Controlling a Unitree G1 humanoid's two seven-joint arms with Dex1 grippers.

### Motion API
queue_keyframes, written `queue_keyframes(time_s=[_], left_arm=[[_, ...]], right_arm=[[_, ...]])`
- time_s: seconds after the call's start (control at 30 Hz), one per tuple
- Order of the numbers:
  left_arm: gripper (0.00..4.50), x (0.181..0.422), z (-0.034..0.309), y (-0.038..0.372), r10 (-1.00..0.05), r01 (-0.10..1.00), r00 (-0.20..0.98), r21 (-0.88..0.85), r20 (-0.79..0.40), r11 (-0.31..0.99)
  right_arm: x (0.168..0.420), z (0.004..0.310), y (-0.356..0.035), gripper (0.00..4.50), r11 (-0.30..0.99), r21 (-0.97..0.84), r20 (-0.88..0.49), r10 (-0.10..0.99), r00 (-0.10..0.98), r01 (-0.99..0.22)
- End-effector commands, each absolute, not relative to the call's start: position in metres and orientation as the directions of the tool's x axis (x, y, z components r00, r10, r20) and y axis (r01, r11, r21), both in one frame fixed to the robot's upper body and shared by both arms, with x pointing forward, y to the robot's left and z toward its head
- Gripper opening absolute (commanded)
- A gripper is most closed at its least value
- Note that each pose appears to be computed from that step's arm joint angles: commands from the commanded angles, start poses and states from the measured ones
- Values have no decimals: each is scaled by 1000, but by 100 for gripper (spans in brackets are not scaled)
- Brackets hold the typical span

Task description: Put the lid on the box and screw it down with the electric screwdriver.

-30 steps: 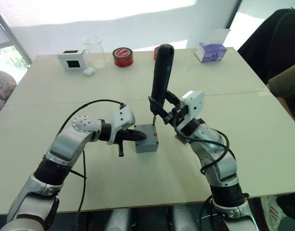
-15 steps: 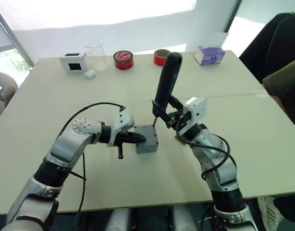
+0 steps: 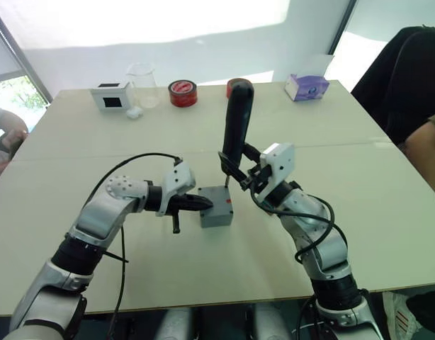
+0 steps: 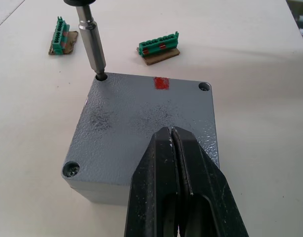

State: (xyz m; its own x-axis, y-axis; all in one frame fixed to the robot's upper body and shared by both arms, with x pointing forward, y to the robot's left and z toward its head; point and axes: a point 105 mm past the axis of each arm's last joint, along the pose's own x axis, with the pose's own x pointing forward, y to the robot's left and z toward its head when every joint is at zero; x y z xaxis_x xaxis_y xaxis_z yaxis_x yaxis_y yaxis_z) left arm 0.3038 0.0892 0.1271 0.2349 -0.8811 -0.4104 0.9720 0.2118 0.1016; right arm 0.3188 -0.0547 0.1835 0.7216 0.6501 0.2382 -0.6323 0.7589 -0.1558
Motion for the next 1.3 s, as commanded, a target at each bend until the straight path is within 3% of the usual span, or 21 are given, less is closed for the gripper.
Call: queue_keyframes(time_s=[0.03, 0.7, 0.83, 1.1, 1.3], left_arm=[[0, 300, 110, 94, -853, 972, 229, 68, -468, 224], [0, 302, 110, 91, -852, 972, 230, 62, -469, 228], [0, 301, 109, 91, -852, 971, 232, 60, -469, 232], [0, 294, 109, 86, -877, 968, 237, 30, -417, 247], [0, 294, 124, 86, -909, 959, 266, -8, -321, 283]], right_arm=[[322, 138, -58, 191, 758, -106, 57, 651, 757, -644], [324, 145, -59, 191, 745, -135, 72, 664, 744, -653], [322, 183, -65, 191, 724, -169, 163, 689, 706, -669], [318, 300, -93, 191, 709, -208, 340, 699, 629, -674], [328, 335, -118, 191, 738, 0, 328, 638, 697, -675]])
